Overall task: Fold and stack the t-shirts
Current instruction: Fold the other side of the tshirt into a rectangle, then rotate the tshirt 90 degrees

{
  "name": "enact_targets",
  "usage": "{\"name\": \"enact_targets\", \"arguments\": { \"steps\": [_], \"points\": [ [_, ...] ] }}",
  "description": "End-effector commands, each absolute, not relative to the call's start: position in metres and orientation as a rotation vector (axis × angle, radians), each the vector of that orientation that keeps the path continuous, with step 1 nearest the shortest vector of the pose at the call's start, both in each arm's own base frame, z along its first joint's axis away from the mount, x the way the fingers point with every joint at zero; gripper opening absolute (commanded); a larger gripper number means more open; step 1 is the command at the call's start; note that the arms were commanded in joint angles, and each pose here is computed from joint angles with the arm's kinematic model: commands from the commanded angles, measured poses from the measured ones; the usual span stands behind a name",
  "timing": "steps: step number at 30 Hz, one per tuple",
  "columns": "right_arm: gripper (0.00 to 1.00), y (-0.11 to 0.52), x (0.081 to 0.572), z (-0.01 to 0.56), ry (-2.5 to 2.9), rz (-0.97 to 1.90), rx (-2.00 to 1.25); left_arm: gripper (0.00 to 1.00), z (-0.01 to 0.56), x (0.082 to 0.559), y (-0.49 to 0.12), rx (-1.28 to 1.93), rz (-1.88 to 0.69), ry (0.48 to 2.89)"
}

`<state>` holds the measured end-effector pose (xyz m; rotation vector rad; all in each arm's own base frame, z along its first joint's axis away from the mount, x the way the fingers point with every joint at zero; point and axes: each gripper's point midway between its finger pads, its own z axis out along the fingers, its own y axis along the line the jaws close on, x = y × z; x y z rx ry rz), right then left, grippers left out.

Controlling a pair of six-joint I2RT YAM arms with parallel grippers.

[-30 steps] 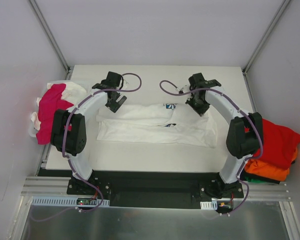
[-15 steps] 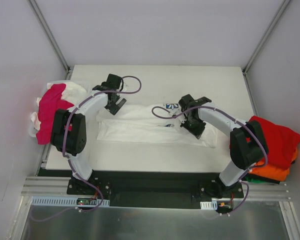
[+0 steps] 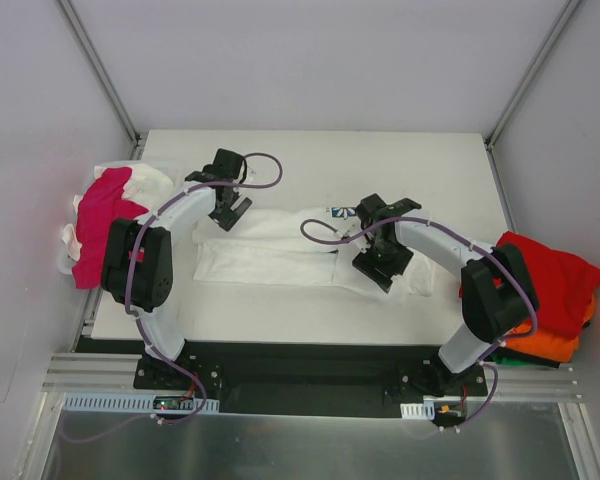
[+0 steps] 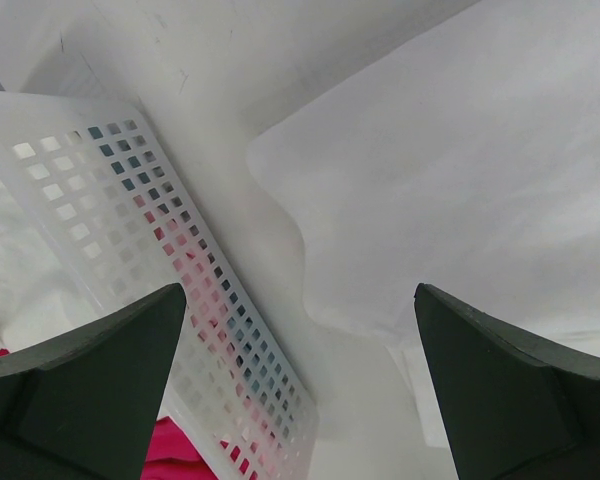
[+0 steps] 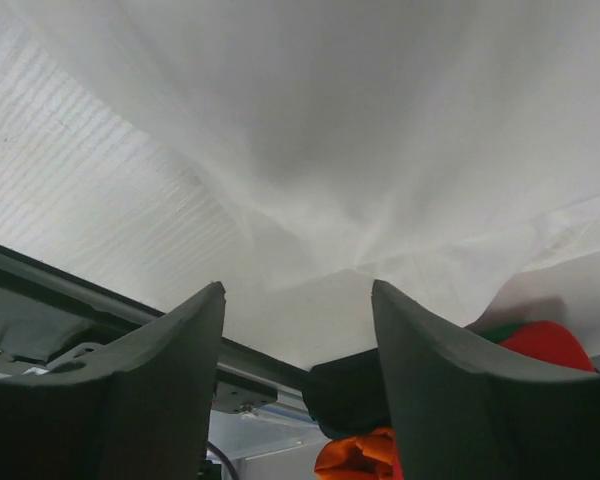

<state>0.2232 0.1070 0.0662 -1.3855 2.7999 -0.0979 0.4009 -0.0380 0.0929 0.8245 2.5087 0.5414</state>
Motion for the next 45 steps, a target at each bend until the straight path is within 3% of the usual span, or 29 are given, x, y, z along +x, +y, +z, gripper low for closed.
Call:
{"name": "enact_targets", "arguments": {
  "steps": [1,5,8,14,20,31,45],
  "points": [
    [0.66,0.116,0.224,0.078,2.772,-0.052,-1.401,0.99,0.106,0.398,-0.035,0.813,0.563,2.484],
    [0.71,0.119,0.239,0.095,2.722,-0.087,-1.364,0.99,0.114,0.399,-0.042,0.807,0.510,2.461],
    [0.89,0.120,0.252,0.105,2.674,-0.131,-1.340,0.99,0.121,0.396,-0.052,0.812,0.430,2.442],
    [1.00,0.123,0.283,0.109,2.588,-0.234,-1.293,0.99,0.117,0.381,-0.069,0.879,0.281,2.456],
    [0.96,0.119,0.325,0.084,2.477,-0.415,-1.284,0.99,0.098,0.364,-0.074,0.941,0.205,2.489],
    [0.97,0.104,0.384,0.049,2.325,-0.710,-1.283,0.99,0.068,0.350,-0.053,0.942,0.338,2.583],
    [0.96,0.101,0.396,0.036,2.281,-0.781,-1.303,0.99,0.028,0.334,-0.043,0.960,0.538,2.673]
  ]
}}
